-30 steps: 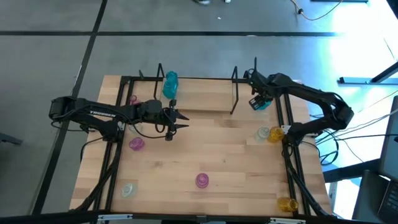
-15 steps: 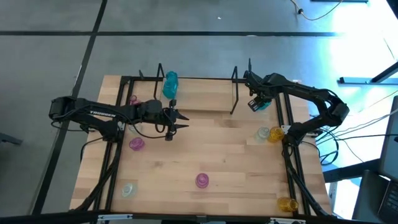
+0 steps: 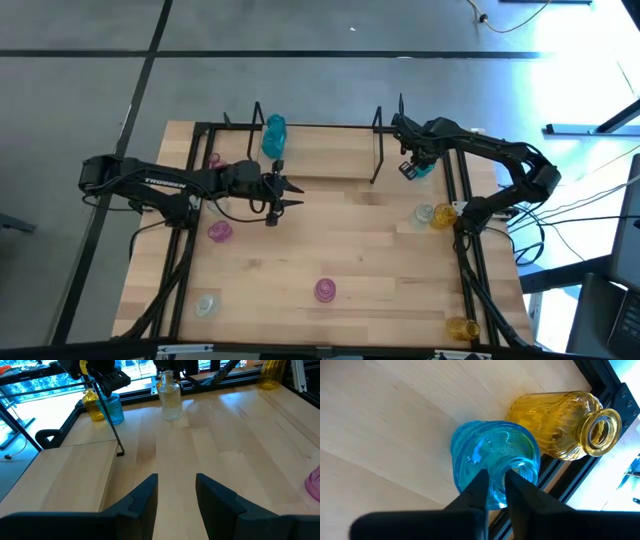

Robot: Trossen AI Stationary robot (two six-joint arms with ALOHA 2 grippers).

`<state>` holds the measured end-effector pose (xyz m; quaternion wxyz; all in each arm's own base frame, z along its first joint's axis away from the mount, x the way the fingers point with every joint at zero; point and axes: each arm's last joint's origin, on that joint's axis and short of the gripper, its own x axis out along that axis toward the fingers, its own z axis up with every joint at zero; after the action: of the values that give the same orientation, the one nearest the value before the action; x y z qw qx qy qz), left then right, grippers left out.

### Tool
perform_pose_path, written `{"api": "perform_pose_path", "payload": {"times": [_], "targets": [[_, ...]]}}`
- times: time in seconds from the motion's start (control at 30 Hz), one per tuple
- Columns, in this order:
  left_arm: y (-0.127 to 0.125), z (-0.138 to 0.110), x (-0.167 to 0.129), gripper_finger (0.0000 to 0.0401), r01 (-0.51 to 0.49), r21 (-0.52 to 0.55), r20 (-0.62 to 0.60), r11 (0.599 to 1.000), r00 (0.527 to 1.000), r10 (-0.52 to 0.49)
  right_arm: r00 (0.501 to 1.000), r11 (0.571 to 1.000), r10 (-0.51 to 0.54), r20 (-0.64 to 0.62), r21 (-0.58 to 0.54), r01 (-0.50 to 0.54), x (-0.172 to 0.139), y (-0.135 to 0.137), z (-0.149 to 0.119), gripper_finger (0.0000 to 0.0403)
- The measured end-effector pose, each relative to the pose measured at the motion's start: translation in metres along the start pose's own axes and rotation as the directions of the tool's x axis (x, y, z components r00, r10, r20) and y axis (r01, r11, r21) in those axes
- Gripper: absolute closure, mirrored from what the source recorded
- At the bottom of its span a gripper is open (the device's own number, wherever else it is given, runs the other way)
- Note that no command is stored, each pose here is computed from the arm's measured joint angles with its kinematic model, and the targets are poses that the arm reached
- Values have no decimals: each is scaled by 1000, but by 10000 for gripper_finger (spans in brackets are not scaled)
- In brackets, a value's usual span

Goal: Sort vases onto shelf
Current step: Put the blue vase on the shelf aligned with the other blue vases

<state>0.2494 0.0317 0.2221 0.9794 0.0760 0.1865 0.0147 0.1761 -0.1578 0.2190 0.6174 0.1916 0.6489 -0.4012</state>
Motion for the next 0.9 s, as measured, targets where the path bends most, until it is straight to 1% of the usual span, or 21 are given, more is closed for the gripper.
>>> {"api": "perform_pose_path", "payload": {"times": [0.17,0.3,0.4,0.57,0.83,0.9], "targets": [[0,0,0,275,0,0,0,1000,1000,0,1000,999,-3,0,-49,3,0,0,0,395],[0,0,0,275,0,0,0,1000,1000,0,1000,998,2,-1,-66,-2,-1,1,-1,395],[0,0,0,275,0,0,0,1000,1000,0,1000,995,10,17,-98,-8,-7,8,-5,398],[0,0,0,275,0,0,0,1000,1000,0,996,988,38,80,-155,-25,-33,23,-11,399],[0,0,0,275,0,-1,0,1000,1000,0,989,962,74,129,-270,-37,-68,56,-26,400],[0,0,0,275,0,-1,0,1000,1000,0,986,953,102,133,-297,-58,-73,65,-31,401]]}}
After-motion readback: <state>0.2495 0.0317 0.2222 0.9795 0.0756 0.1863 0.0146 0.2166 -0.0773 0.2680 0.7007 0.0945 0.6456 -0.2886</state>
